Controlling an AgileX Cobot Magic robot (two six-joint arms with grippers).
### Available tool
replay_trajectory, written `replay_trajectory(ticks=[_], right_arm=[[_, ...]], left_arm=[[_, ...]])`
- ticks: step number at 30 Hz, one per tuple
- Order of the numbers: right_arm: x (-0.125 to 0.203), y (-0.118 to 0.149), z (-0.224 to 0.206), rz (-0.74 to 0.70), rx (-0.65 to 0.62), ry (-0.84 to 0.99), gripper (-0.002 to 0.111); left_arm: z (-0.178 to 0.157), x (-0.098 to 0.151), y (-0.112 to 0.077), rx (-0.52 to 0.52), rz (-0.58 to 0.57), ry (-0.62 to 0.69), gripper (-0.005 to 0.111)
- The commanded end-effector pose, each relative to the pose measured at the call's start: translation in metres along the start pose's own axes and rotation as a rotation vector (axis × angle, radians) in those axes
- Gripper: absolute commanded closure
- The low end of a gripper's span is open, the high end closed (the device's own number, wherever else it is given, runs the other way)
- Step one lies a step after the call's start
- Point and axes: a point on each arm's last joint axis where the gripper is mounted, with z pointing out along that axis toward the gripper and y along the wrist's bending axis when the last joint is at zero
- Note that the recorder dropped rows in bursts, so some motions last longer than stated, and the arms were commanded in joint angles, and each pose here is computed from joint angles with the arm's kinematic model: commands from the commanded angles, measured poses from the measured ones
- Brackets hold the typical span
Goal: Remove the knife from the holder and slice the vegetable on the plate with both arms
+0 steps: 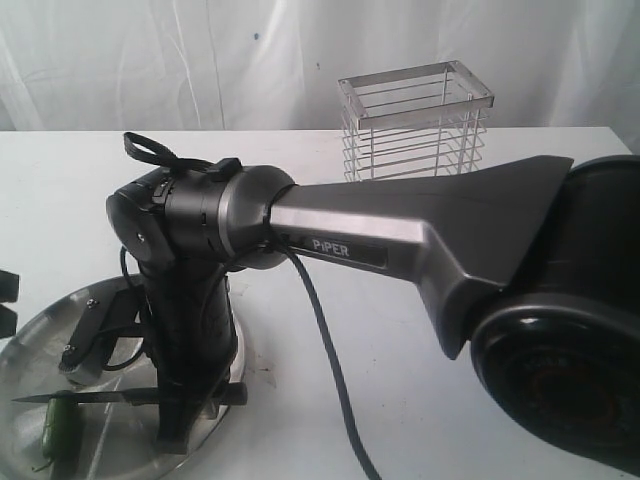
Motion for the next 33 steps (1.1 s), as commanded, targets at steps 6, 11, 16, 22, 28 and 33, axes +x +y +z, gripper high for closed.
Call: replay_trajectory(ticks=[6, 11, 16, 22, 28, 33], right_arm=[[0.000, 0.000, -0.007, -0.011, 0.016, -0.012, 0.108], [0.000, 0.000, -0.007, -0.012, 0.019, -0.013, 0.108], [0.000, -0.001, -0.007, -0.012, 0.022, -0.017, 0.108], [-0.001, -0.001, -0.007, -0.012, 0.024, -0.020, 0.108], [-0.001, -0.001, -0.007, -0.012, 0.025, -0.022, 0.108], [-0.001, -0.001, -0.007, -0.012, 0.029, -0.029, 0.108]], left_arm=[[0.019, 0.010, 0.013, 0.028, -0.019, 0.170, 0.107], [0.027, 0.012, 0.022, 0.032, -0.055, 0.217, 0.107], [0.034, 0.012, 0.026, 0.027, -0.041, 0.234, 0.107], [0.042, 0.010, 0.032, -0.004, -0.051, 0.222, 0.107], [0.052, 0.007, 0.039, -0.035, -0.074, 0.197, 0.107], [0.075, 0.008, 0.042, 0.037, -0.075, 0.221, 0.107]])
